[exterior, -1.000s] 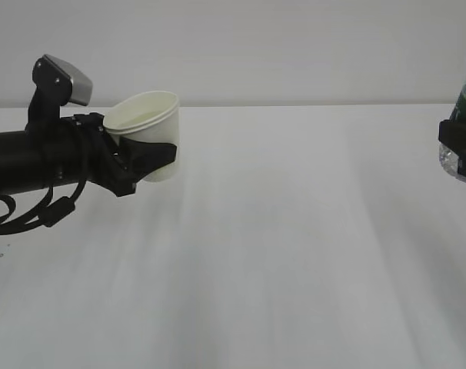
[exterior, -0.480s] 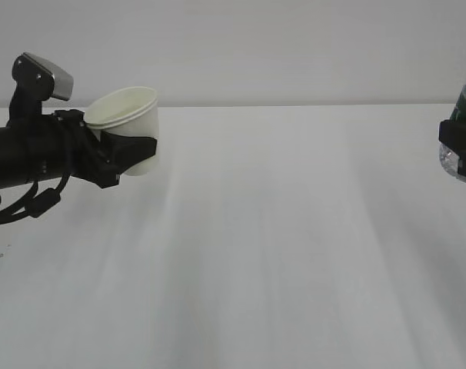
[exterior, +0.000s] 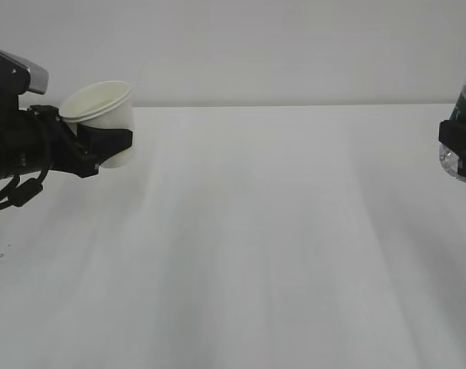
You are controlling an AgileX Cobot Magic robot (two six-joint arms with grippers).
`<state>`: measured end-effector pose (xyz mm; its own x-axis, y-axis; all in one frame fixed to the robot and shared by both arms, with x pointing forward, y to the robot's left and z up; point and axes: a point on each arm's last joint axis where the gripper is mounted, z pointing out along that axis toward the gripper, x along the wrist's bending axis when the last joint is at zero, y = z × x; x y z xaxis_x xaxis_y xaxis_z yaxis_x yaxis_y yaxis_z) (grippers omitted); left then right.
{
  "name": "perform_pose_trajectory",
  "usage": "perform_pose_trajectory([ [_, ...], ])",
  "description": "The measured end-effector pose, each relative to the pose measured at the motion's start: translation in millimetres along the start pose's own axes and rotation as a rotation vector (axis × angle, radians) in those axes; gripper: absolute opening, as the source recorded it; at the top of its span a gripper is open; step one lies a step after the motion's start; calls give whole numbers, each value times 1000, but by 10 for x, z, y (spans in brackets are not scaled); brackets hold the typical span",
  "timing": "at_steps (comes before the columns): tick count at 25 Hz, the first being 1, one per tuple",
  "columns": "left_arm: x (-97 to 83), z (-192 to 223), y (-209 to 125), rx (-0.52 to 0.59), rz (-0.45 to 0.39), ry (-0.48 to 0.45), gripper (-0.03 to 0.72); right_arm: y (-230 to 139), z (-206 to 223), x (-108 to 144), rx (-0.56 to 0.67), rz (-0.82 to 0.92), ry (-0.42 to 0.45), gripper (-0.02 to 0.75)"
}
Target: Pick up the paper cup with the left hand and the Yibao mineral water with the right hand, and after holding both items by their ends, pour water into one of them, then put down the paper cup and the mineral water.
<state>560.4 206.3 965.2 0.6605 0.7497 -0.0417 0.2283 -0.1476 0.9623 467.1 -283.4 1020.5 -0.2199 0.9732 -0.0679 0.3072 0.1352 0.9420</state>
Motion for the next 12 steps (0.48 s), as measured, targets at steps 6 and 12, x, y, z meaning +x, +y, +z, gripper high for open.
perform_pose_trajectory([
  [6,124,-58,-9,-4,-16,43,400,0,0,0,0,-1,0,390],
  [12,207,-102,-17,-6,-25,71,399,0,0,0,0,-1,0,390],
])
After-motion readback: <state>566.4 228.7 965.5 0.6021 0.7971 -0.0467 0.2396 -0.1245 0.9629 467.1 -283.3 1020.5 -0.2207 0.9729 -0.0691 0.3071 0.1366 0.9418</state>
